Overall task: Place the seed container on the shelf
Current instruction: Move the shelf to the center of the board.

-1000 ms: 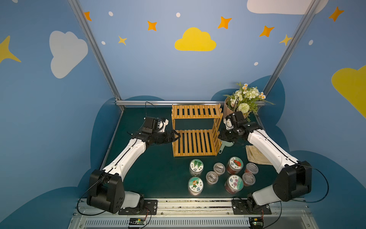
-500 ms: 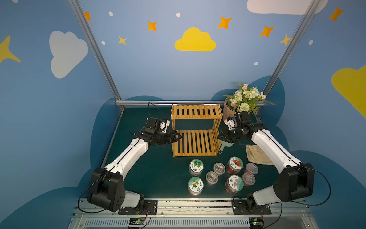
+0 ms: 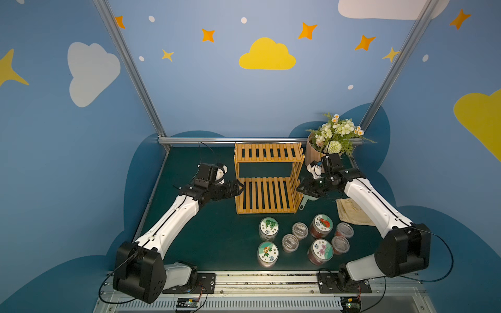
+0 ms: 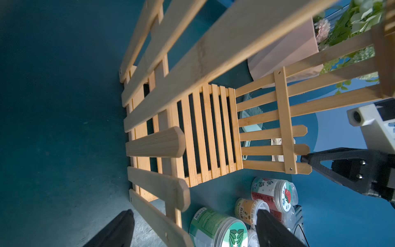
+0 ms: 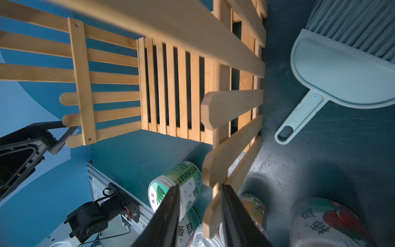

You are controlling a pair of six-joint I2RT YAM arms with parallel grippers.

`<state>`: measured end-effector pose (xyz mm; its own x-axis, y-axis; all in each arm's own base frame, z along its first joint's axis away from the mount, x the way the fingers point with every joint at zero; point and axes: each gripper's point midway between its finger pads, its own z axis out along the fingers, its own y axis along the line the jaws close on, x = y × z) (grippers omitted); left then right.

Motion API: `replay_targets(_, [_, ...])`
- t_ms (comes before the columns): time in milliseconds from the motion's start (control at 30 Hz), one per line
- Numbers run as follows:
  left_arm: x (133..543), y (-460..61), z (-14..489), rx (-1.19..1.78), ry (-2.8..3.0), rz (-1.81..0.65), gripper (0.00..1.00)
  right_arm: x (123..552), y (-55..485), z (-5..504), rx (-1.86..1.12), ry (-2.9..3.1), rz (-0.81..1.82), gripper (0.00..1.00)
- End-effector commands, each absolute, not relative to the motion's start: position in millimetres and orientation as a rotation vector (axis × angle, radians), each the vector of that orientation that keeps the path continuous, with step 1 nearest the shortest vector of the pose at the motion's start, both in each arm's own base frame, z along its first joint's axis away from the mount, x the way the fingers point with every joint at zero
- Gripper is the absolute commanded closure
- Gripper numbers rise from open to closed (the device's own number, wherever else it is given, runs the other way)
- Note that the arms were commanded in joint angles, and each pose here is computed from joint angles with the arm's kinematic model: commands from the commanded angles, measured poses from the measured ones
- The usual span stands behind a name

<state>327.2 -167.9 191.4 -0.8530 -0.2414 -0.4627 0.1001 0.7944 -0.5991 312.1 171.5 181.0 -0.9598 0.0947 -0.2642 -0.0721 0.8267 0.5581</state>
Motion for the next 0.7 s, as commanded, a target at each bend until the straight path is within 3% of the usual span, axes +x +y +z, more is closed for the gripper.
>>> replay_targets(0, [332, -161, 203, -0.098, 2.417, -0.804, 0.06, 303, 167, 191, 0.029, 2.686, 0.862, 0.58])
replay_targets(433, [305, -143, 223, -0.079, 2.327, -0.772, 0.01, 290, 172, 229, -0.041, 2.614, 0.932, 0.56])
replay_targets(667, [289, -157, 212, -0.105, 2.367, -0.937, 0.04, 284, 176, 226, -0.054, 2.622, 0.981, 0.52])
